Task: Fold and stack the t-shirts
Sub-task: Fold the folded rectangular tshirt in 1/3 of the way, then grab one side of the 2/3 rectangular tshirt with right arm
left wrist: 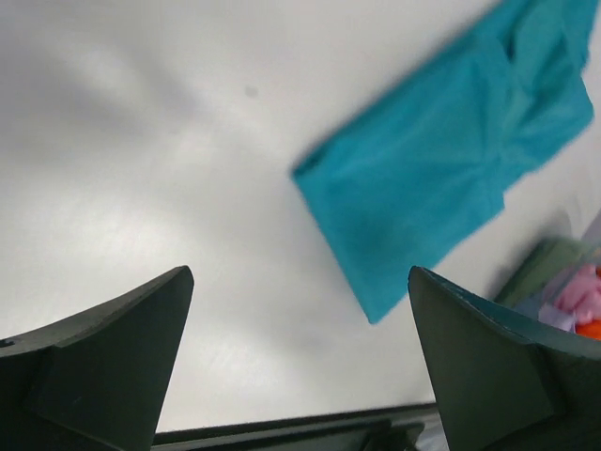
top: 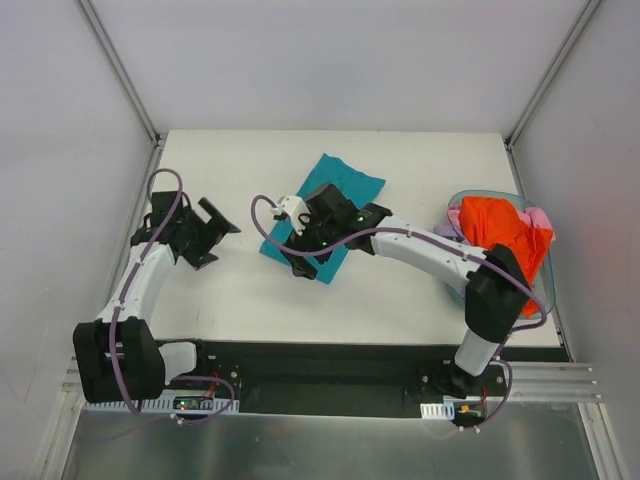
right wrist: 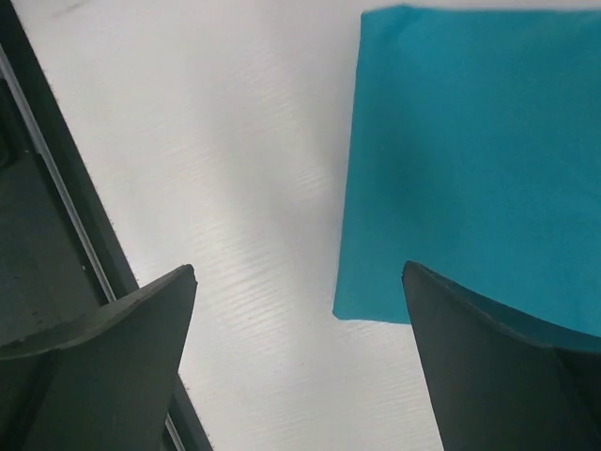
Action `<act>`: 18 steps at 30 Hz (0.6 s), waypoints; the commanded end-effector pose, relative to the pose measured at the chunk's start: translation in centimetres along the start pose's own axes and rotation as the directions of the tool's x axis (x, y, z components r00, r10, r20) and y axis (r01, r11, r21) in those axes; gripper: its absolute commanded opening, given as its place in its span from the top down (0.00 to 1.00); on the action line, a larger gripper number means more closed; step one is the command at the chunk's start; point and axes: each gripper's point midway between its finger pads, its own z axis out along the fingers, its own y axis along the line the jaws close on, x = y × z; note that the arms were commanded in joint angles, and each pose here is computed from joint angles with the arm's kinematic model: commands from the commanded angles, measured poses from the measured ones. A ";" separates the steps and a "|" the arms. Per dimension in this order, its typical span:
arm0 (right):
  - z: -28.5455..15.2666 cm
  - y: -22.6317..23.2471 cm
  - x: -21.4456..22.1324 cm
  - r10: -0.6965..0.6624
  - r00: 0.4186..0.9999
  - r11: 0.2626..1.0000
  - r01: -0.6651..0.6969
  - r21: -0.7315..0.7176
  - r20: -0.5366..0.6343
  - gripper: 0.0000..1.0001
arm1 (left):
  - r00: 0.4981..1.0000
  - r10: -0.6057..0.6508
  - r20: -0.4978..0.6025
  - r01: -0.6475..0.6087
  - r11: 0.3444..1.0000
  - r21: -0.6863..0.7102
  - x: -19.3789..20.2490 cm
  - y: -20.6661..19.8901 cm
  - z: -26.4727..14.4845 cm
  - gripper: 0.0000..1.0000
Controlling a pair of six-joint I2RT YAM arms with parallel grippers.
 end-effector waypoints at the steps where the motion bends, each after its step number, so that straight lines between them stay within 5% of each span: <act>1: 2.8 -1.4 3.0 0.039 0.988 0.999 -0.037 0.015 -0.149 0.06 | 0.989 -0.139 0.042 0.144 0.970 -0.197 0.3 7.7 -1.8 0.01; 18: 11.5 -4.0 6.2 -0.028 0.933 0.990 0.077 0.121 -0.359 0.47 | 0.978 -0.175 0.110 0.196 0.951 -0.237 -0.4 9.3 -3.5 0.01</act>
